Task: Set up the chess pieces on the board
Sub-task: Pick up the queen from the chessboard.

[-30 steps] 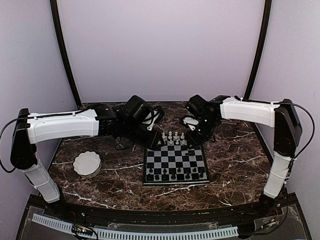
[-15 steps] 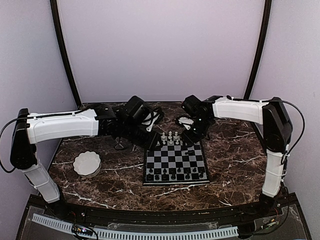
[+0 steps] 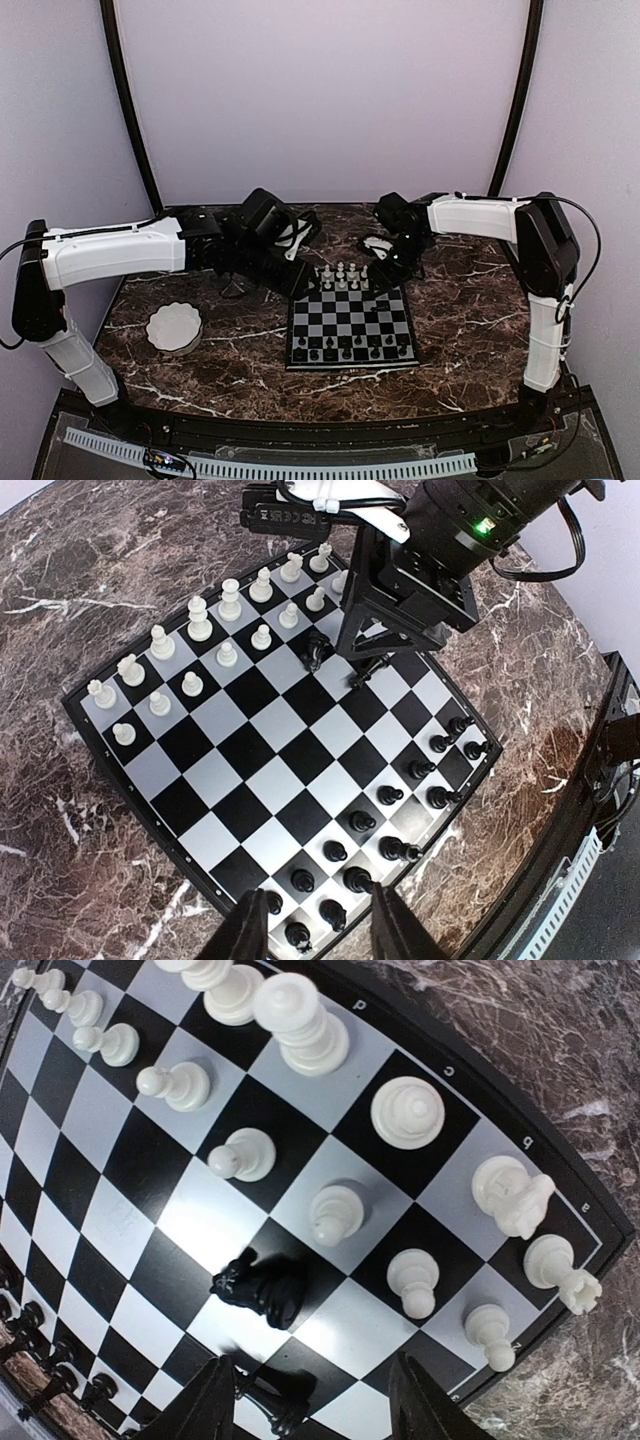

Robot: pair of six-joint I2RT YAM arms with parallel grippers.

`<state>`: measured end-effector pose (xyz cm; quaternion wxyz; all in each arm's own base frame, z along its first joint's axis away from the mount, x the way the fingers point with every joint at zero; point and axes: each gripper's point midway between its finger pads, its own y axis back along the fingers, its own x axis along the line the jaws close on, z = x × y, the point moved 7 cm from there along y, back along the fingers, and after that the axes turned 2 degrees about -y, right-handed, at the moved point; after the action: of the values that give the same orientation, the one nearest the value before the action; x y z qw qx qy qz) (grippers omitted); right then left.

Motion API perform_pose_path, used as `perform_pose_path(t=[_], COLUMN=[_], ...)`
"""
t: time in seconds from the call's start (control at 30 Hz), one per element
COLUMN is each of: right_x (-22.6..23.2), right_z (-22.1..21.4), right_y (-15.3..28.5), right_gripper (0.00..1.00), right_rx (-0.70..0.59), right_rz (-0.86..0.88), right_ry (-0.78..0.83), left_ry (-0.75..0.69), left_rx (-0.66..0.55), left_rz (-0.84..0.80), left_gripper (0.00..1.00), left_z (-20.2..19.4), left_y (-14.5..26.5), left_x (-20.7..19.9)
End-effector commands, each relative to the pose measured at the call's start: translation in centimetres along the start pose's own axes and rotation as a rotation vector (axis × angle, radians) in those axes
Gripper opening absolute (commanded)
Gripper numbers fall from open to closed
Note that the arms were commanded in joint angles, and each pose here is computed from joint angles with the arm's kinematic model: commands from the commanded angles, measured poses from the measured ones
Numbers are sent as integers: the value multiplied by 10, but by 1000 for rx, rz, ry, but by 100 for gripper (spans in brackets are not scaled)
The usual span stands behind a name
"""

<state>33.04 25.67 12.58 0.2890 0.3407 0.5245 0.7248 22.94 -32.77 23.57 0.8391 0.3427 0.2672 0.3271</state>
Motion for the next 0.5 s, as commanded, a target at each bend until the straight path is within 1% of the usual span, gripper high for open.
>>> perform_pose_path(t=[0.0, 0.1, 0.47], right_x=[10, 13, 13], right_z=[-1, -6, -16], right_y=[-3, -2, -3], right_gripper=[54, 54, 52], right_rx=[-3, -1, 19], right_rz=[95, 121, 126], right_ry=[14, 14, -2], left_ry=[-3, -1, 4], left_rx=[-19, -18, -12], left_rz=[1, -6, -26], left_gripper=[38, 38, 38], left_z=[-1, -1, -1], left_y=[12, 11, 9], left_x=[3, 2, 0])
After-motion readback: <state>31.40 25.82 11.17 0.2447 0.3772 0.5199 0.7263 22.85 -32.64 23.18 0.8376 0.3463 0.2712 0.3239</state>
